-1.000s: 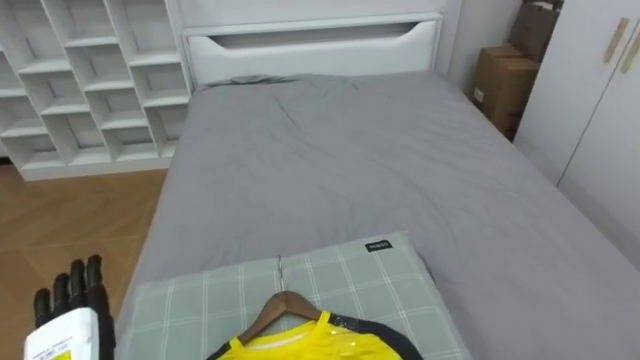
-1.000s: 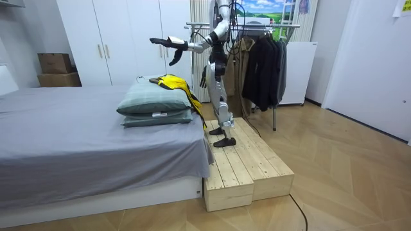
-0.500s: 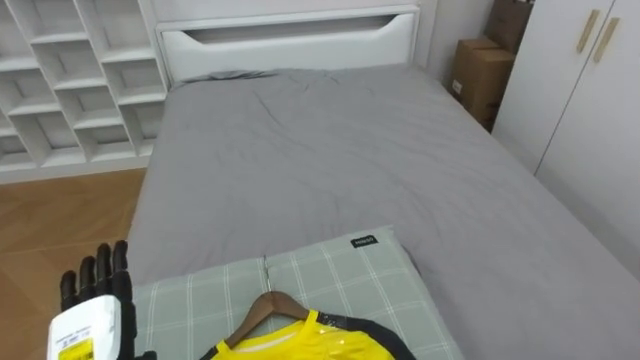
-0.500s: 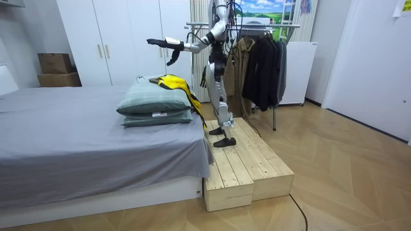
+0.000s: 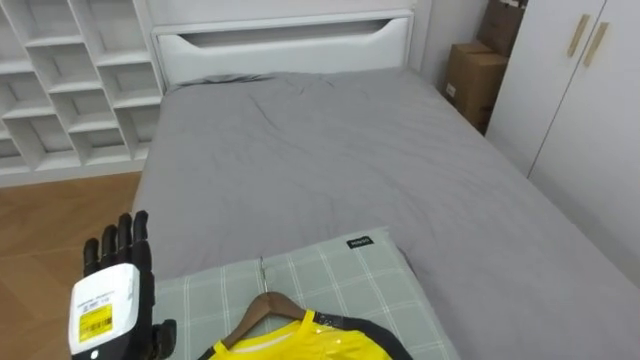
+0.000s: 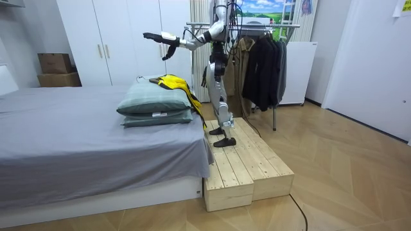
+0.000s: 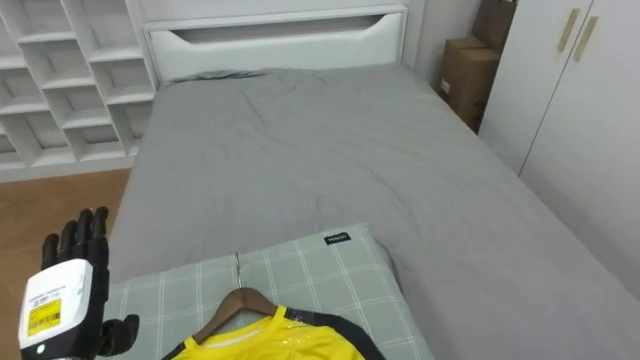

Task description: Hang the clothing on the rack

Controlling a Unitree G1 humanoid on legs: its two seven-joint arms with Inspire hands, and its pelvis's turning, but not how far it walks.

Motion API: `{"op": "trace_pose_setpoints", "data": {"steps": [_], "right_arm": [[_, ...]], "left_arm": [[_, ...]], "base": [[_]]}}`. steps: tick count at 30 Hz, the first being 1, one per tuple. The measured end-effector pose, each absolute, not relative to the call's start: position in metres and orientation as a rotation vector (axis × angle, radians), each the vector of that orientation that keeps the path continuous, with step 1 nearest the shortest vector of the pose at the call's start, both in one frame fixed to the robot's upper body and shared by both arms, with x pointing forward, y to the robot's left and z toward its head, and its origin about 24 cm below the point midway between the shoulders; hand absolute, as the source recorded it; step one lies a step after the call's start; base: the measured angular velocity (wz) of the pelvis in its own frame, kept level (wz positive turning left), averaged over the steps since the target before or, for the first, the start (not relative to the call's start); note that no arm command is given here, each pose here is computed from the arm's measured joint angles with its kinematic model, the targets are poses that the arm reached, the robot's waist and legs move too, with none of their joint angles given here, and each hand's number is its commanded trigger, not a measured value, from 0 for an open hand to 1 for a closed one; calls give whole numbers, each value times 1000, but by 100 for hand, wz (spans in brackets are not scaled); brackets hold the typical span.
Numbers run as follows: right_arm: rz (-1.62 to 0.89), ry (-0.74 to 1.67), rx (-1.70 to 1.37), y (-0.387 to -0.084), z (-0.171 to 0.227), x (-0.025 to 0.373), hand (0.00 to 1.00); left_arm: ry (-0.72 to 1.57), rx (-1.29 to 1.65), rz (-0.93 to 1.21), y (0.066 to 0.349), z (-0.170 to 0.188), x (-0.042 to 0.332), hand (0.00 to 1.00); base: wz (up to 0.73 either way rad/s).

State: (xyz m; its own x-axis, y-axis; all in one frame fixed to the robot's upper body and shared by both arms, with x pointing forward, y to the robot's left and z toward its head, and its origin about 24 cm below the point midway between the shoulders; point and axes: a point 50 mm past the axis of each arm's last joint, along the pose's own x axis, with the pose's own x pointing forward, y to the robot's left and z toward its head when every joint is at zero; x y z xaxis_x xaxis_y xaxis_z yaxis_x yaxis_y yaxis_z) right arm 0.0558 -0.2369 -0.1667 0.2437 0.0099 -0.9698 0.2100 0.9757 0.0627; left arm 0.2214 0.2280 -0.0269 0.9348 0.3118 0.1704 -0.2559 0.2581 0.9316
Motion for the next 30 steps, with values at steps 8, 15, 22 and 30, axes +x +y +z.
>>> {"op": "trace_pose_setpoints", "data": {"steps": [8,15,22,30], "right_arm": [[-148,1316,209,-237,-167,55,0],[-144,1300,206,-236,-166,57,0],[-143,1293,202,-237,-166,59,0],[-139,1291,197,-237,-166,59,0]], "left_arm": [[85,1236,343,227,-28,223,0],[129,1209,247,216,-36,223,0],[187,1203,179,211,-43,222,0],[234,1200,114,205,-51,220,0]], "base": [[-1],[0],[0],[0]]}}
